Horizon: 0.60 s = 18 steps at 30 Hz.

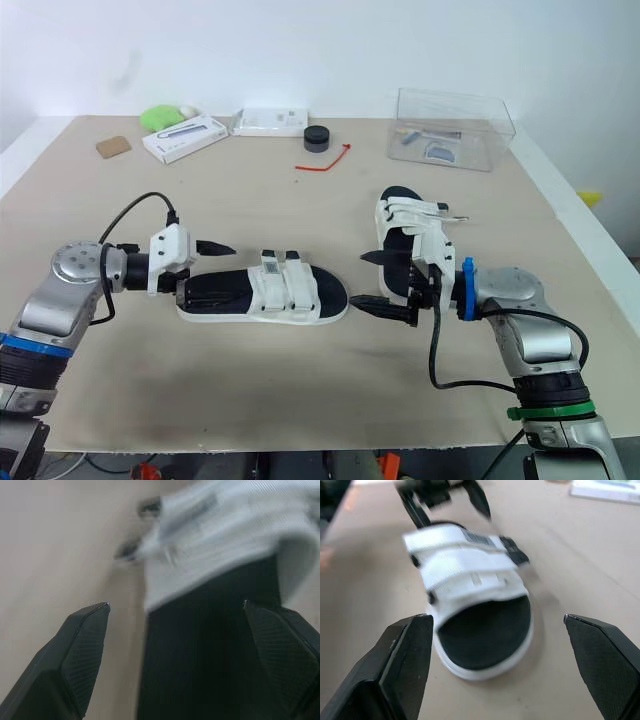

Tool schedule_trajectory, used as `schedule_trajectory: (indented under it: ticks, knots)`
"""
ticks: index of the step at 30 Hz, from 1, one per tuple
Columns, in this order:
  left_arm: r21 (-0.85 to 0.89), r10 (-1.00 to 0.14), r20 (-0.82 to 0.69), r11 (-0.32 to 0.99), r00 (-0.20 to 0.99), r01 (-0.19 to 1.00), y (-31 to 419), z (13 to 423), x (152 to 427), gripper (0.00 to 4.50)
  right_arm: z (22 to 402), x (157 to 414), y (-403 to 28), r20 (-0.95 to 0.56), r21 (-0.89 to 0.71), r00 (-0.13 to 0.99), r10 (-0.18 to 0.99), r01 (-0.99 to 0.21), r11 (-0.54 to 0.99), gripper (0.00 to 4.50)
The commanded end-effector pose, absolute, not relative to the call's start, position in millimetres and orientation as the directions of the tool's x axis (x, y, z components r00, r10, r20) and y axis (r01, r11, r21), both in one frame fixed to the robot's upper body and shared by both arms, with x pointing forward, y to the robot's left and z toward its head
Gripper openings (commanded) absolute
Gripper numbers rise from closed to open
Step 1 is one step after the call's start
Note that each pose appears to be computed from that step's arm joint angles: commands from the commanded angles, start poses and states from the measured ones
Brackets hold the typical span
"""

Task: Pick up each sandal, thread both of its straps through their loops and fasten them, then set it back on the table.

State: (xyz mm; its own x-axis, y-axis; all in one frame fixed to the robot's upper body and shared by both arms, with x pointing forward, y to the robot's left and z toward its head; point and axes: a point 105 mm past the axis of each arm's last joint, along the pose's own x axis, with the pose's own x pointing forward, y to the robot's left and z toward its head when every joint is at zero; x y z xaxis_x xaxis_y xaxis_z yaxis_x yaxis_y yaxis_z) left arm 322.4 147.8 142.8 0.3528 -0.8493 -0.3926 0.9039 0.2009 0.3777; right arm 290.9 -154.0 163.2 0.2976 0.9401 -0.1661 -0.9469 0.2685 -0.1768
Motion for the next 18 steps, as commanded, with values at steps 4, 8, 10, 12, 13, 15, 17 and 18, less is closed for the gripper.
schedule_trajectory:
  ticks: [4,8,10,12,13,15,17,18]
  knots:
    - [0.503,-0.883,-0.338,0.123,0.326,0.855,116.0,148.7,344.9,4.41,189.1,270.6,-151.8,-0.078,-0.215,0.274,0.959,-0.943,0.252,4.5]
    - [0.519,-0.904,-0.313,0.094,0.291,0.85,99.2,150.0,350.0,4.41,192.1,260.0,-148.5,-0.059,-0.216,0.267,0.962,-0.944,0.249,4.5]
    - [0.519,-0.904,-0.318,0.087,0.287,0.851,96.1,148.1,353.0,4.41,190.5,255.8,-147.8,-0.062,-0.216,0.268,0.961,-0.944,0.249,4.5]
    - [0.512,-0.902,-0.323,0.088,0.287,0.854,94.7,145.2,356.9,4.18,188.8,253.8,-148.0,-0.064,-0.218,0.278,0.959,-0.941,0.258,4.5]
    - [0.505,-0.903,-0.32,0.093,0.287,0.858,94.3,144.4,358.4,3.76,187.8,253.5,-148.2,-0.067,-0.222,0.284,0.957,-0.939,0.263,4.5]
    - [0.49,-0.906,-0.317,0.098,0.282,0.866,93.1,142.2,359.2,2.95,186.4,252.5,-148.5,-0.07,-0.227,0.291,0.954,-0.936,0.268,4.5]
    - [0.479,-0.909,-0.305,0.111,0.284,0.871,92.4,141.5,360.0,2.47,186.4,252.2,-148.4,-0.071,-0.229,0.293,0.954,-0.935,0.27,4.5]
    - [0.476,-0.91,-0.302,0.114,0.284,0.872,92.0,141.4,359.9,2.31,186.8,252.3,-148.4,-0.07,-0.23,0.294,0.953,-0.935,0.271,4.5]
